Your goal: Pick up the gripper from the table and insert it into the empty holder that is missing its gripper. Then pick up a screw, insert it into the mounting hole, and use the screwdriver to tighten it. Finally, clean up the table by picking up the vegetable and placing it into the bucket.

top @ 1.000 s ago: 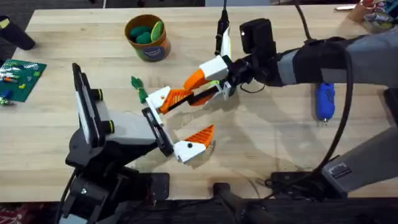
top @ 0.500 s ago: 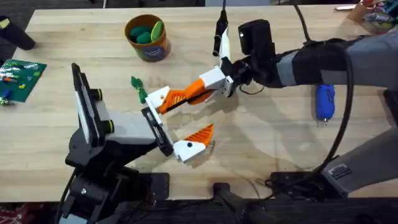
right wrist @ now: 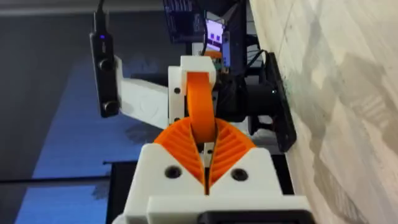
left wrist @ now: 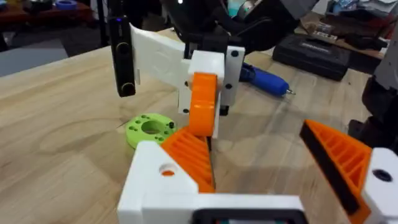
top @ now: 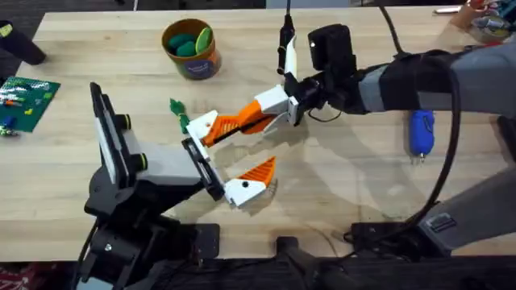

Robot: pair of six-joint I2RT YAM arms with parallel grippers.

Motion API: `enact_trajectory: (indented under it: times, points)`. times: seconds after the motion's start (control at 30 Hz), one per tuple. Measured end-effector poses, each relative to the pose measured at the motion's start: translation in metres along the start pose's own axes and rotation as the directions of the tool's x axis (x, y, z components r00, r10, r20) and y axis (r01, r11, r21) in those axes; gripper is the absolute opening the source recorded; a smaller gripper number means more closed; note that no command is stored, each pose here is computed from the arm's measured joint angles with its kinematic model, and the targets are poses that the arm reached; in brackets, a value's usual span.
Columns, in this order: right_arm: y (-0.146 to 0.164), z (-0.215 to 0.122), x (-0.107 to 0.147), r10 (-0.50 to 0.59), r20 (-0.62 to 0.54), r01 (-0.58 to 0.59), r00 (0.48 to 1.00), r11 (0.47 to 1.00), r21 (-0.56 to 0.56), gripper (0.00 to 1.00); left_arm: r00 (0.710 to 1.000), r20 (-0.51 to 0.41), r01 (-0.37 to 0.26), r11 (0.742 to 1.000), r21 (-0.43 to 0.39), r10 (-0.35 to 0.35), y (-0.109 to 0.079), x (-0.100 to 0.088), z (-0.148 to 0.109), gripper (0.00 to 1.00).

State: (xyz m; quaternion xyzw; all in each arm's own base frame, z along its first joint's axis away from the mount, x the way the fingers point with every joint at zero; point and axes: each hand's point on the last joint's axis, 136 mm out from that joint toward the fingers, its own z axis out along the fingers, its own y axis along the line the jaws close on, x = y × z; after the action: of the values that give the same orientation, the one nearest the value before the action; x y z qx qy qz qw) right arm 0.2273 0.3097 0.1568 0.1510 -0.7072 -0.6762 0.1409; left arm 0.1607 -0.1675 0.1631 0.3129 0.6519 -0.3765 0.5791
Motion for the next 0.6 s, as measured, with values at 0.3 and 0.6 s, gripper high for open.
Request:
enact_trajectory:
  times: [0.3, 0.6]
  points:
    - [-0.001, -0.005, -0.011, 0.009, 0.061, -0.011, 0.998, 0.999, 0.031, 0.019, 1.0, -0.003, 0.011, 1.0, 0.003, -0.011, 0.0, 0.001, 0.0, 0.986]
    - [0.002, -0.003, -0.019, 0.001, 0.088, -0.004, 0.996, 0.999, 0.041, 0.019, 1.0, -0.002, 0.012, 1.0, -0.007, -0.012, 0.001, 0.001, 0.0, 0.986]
